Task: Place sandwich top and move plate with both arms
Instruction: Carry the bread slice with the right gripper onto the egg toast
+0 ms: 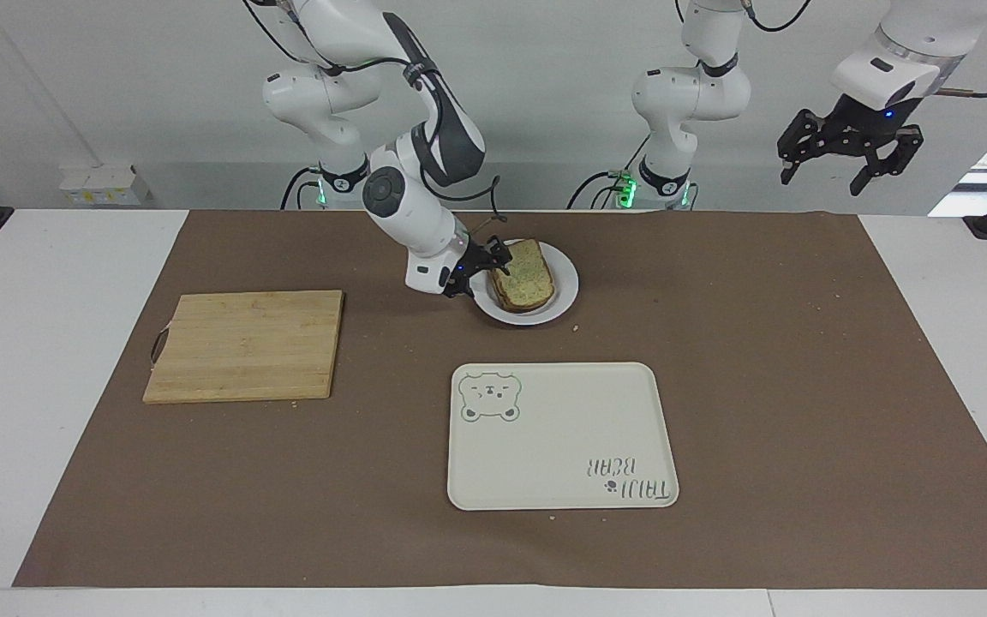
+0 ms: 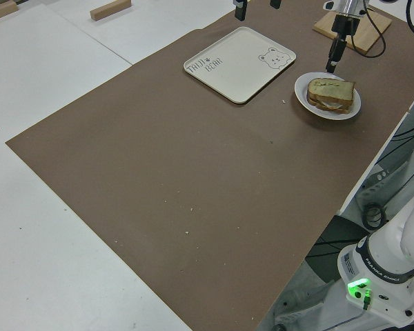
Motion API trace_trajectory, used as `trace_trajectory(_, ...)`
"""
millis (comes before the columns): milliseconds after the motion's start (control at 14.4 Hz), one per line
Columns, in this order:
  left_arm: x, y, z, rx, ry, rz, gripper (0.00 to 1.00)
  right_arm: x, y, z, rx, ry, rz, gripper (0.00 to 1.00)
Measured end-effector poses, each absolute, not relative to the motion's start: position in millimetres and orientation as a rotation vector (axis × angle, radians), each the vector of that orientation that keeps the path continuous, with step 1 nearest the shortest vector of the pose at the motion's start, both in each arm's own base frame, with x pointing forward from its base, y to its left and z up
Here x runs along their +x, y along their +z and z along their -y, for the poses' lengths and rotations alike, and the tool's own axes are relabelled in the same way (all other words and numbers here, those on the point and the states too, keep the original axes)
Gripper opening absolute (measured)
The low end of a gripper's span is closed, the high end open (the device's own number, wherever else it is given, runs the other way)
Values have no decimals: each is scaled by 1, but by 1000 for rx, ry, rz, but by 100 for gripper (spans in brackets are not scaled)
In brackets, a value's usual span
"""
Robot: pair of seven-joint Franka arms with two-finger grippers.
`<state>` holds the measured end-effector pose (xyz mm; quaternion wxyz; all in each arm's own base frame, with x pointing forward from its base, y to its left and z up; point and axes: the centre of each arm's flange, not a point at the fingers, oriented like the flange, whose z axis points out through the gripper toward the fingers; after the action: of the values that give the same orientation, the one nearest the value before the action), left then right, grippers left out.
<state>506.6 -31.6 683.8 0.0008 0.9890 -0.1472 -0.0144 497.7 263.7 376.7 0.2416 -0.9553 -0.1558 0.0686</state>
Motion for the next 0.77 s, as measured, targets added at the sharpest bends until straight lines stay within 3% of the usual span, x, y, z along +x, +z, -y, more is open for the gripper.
trace_trajectory(766,496,667,42,2948,-84,451,100,584,493,-110,-2773,-150,297,100)
